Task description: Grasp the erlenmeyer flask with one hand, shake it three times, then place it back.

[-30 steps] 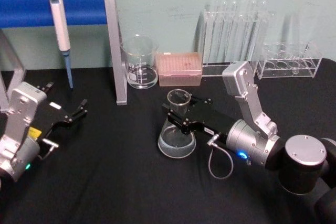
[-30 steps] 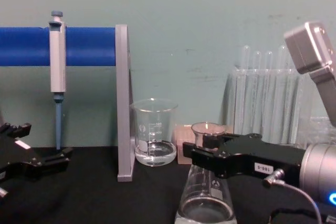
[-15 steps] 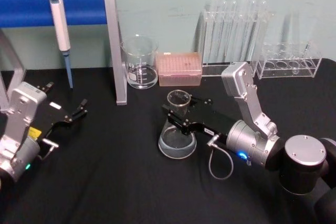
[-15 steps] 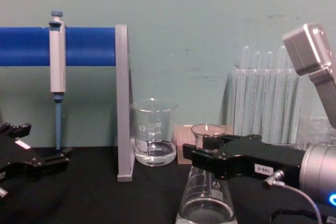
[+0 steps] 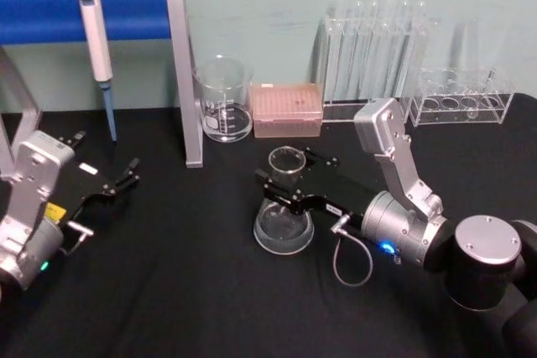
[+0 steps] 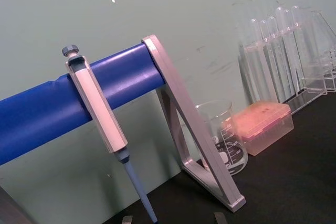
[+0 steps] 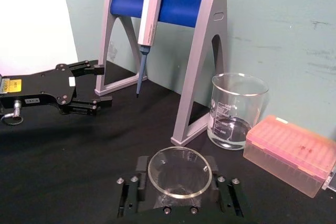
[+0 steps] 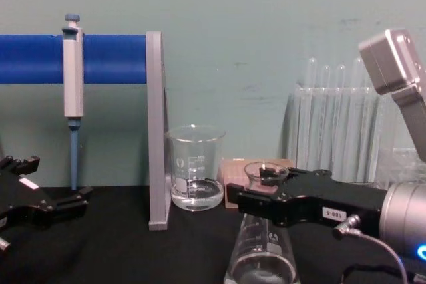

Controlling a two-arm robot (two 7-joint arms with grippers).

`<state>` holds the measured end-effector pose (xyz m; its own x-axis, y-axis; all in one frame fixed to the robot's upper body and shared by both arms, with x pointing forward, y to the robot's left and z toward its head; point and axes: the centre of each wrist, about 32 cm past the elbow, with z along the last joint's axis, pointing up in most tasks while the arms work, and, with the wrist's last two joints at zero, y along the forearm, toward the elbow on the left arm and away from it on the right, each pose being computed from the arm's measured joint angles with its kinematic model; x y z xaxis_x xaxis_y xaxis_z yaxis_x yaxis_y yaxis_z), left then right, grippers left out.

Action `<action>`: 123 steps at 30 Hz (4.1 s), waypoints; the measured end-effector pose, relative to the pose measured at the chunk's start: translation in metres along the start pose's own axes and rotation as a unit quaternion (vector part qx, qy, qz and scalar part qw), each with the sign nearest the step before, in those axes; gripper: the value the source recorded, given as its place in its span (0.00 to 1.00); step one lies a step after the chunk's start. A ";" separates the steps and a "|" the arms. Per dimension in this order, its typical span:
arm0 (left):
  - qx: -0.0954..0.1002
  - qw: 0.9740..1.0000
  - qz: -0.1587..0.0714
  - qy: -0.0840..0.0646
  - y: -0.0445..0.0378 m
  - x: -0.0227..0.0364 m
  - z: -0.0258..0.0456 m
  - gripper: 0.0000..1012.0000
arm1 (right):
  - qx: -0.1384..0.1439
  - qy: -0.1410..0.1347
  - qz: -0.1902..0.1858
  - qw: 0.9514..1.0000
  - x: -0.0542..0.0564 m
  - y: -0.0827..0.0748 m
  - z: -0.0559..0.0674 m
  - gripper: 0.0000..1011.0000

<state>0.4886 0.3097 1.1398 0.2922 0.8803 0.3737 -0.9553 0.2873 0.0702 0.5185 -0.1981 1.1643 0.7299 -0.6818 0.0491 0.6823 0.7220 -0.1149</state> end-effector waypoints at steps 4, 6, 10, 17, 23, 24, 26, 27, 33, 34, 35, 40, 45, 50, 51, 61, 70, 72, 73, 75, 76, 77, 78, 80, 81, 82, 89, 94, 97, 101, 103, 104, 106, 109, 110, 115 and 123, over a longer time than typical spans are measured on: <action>0.000 1.000 0.000 0.000 0.0000 0.0000 0.0000 0.99 | 0.000 0.000 0.000 1.000 0.000 0.000 0.000 0.80; 0.000 1.000 0.000 0.000 0.0000 0.0000 0.0000 0.99 | 0.000 0.000 0.000 1.000 0.000 0.000 0.000 0.83; 0.000 1.000 0.000 0.000 0.0000 0.0000 0.0000 0.99 | 0.000 0.000 0.000 1.000 0.000 0.000 0.000 0.93; 0.000 1.000 0.000 0.000 0.0000 0.0000 0.0000 0.99 | 0.000 0.001 0.000 1.000 0.000 0.000 0.000 0.99; 0.000 1.000 0.000 0.000 0.0000 0.0000 0.0000 0.99 | 0.000 0.001 0.000 1.000 0.000 0.000 0.000 0.99; 0.000 1.000 0.000 0.000 0.0000 0.0000 0.0000 0.99 | 0.000 0.001 0.000 1.000 0.000 0.000 0.000 0.99; 0.000 1.000 0.000 0.000 0.0000 0.0000 0.0000 0.99 | 0.000 0.001 0.000 1.000 0.000 0.000 0.000 0.99; 0.000 1.000 0.000 0.000 0.0000 0.0000 0.0000 0.99 | 0.000 0.001 0.000 1.000 0.000 0.000 0.000 0.99; 0.000 1.000 0.000 0.000 0.0000 0.0000 0.0000 0.99 | -0.002 0.008 0.005 1.000 0.001 -0.006 -0.003 0.99; 0.000 1.000 0.000 0.000 0.0000 0.0000 0.0000 0.99 | -0.003 0.009 0.006 1.000 0.002 -0.007 -0.003 0.99; 0.000 1.000 0.000 0.000 0.0000 0.0000 0.0000 0.99 | -0.003 0.010 0.006 1.000 0.002 -0.009 -0.003 0.99; 0.000 1.000 0.000 0.000 0.0000 0.0000 0.0000 0.99 | -0.007 0.014 0.009 1.000 0.003 -0.019 -0.005 0.99; 0.000 1.000 0.000 0.000 0.0000 0.0000 0.0000 0.99 | -0.008 0.019 0.010 1.000 0.003 -0.029 -0.006 0.99; 0.000 1.000 0.000 0.000 0.0000 0.0000 0.0000 0.99 | -0.005 0.024 0.006 1.000 0.004 -0.041 -0.006 0.99; 0.000 1.000 0.000 0.000 0.0000 0.0000 0.0000 0.99 | -0.004 0.025 0.005 1.000 0.004 -0.044 -0.006 0.99; 0.000 1.000 0.000 0.000 0.0000 0.0000 0.0000 0.99 | 0.004 0.029 -0.002 1.000 0.005 -0.071 -0.002 0.99; 0.000 1.000 0.000 0.000 0.0000 0.0000 0.0000 0.99 | 0.019 0.027 -0.037 0.999 0.012 -0.082 0.003 0.99; 0.000 1.000 0.000 0.000 0.0000 0.0000 0.0000 0.99 | 0.027 0.026 -0.048 0.998 0.013 -0.081 0.004 0.99; 0.000 1.000 0.000 0.000 0.0000 0.0000 0.0000 0.99 | 0.029 0.026 -0.053 0.998 0.013 -0.081 0.005 0.99; 0.000 1.000 0.000 0.000 0.0000 0.0000 0.0000 0.99 | 0.035 0.024 -0.062 0.997 0.014 -0.079 0.005 0.99; 0.000 1.000 0.000 0.000 0.0000 0.0000 0.0000 0.99 | 0.042 0.023 -0.073 0.996 0.015 -0.078 0.005 0.99; 0.000 1.000 0.000 0.000 0.0000 0.0000 0.0000 0.99 | 0.046 0.023 -0.079 0.996 0.015 -0.077 0.005 0.99; 0.000 1.000 0.000 0.000 0.0000 0.0000 0.0000 0.99 | 0.050 0.021 -0.085 0.995 0.015 -0.076 0.005 0.99; 0.000 1.000 0.000 0.000 0.0000 0.0000 0.0000 0.99 | 0.062 0.017 -0.103 0.993 0.015 -0.072 0.003 0.99; 0.000 1.000 0.000 0.000 0.0000 0.0000 0.0000 0.99 | 0.066 0.017 -0.110 0.992 0.015 -0.071 0.003 0.99; 0.000 1.000 0.000 0.000 0.0000 0.0000 0.0000 0.99 | 0.072 0.015 -0.121 0.990 0.015 -0.068 0.002 0.99; 0.000 1.000 0.000 0.000 0.0000 0.0000 0.0000 0.99 | 0.080 0.010 -0.157 0.984 0.017 -0.054 -0.006 0.99; 0.000 1.000 0.000 0.000 0.0000 0.0000 0.0000 0.99 | 0.067 0.011 -0.178 0.982 0.019 -0.043 -0.016 0.99; 0.000 1.000 0.000 0.000 0.0000 0.0000 0.0000 0.99 | 0.054 0.010 -0.186 0.981 0.020 -0.039 -0.024 0.99; 0.000 1.000 0.000 0.000 0.0000 0.0000 0.0000 0.99 | 0.035 0.012 -0.194 0.980 0.020 -0.034 -0.034 0.99; 0.000 1.000 0.000 0.000 0.0000 0.0000 0.0000 0.99 | 0.027 0.013 -0.196 0.980 0.020 -0.033 -0.038 0.99; 0.000 1.000 0.000 0.000 0.0000 0.0000 0.0000 0.99 | 0.020 0.013 -0.198 0.980 0.020 -0.032 -0.042 0.99; 0.000 1.000 0.000 0.000 0.0000 0.0000 0.0000 0.99 | 0.014 0.014 -0.199 0.980 0.020 -0.032 -0.044 0.99; 0.000 1.000 0.000 0.000 0.0000 0.0000 0.0000 0.99 | 0.003 0.015 -0.202 0.979 0.019 -0.031 -0.050 0.99; 0.000 1.000 0.000 0.000 0.0000 0.0000 0.0000 0.99 | 0.001 0.015 -0.202 0.979 0.019 -0.031 -0.051 0.99; 0.000 1.000 0.000 0.000 0.0000 0.0000 0.0000 0.99 | -0.010 0.019 -0.206 0.978 0.020 -0.031 -0.056 0.99; 0.000 1.000 0.000 0.000 0.0000 0.0000 0.0000 0.99 | -0.016 0.018 -0.206 0.978 0.020 -0.031 -0.057 0.99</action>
<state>0.4886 0.3097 1.1398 0.2923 0.8803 0.3738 -0.9552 0.2873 0.0703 0.5094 -0.2412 1.1121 0.3900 -0.9187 0.0625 0.9164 0.3806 -0.1238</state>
